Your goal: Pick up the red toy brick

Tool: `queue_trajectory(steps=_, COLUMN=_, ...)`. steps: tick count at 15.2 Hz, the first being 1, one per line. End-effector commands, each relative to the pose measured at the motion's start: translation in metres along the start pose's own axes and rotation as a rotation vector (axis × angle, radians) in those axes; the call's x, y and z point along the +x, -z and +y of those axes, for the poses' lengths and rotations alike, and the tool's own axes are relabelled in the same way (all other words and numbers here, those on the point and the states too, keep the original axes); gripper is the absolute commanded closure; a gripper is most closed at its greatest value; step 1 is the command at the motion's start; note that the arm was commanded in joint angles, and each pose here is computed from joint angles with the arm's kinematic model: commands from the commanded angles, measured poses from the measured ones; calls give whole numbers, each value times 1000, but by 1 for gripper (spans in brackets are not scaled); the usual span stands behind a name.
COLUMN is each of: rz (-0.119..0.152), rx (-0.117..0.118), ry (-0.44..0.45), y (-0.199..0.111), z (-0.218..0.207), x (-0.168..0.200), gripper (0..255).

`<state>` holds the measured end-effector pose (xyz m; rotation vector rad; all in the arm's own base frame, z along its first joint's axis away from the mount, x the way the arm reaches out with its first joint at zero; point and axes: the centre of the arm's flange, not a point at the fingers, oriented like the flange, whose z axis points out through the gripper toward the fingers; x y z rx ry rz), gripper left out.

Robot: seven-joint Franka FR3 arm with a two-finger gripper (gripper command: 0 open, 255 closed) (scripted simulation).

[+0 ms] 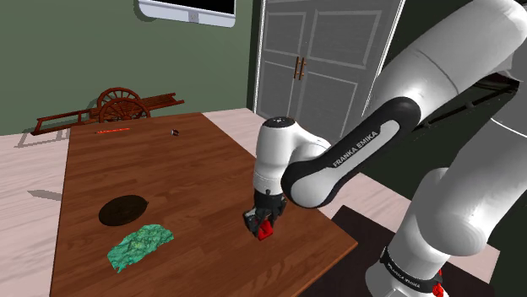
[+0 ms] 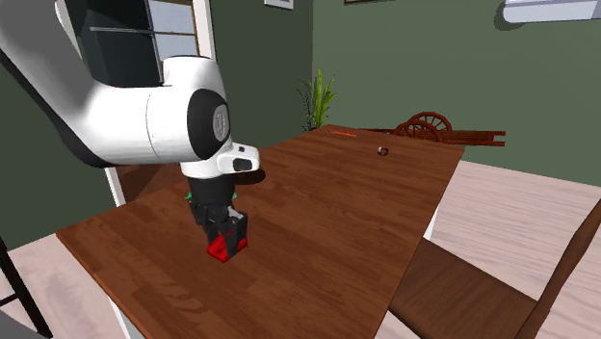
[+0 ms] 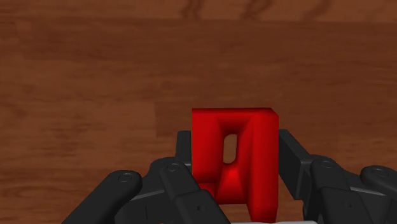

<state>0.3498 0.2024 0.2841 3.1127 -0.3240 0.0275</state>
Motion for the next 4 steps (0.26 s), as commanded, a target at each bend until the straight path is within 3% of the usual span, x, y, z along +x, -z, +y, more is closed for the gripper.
queue_trajectory(steps=1, rz=-1, rx=0, ry=0, y=11, z=1, x=0, gripper=255)
queue_trajectory(steps=4, rz=-1, rx=0, ry=0, y=17, z=1, x=0, gripper=255)
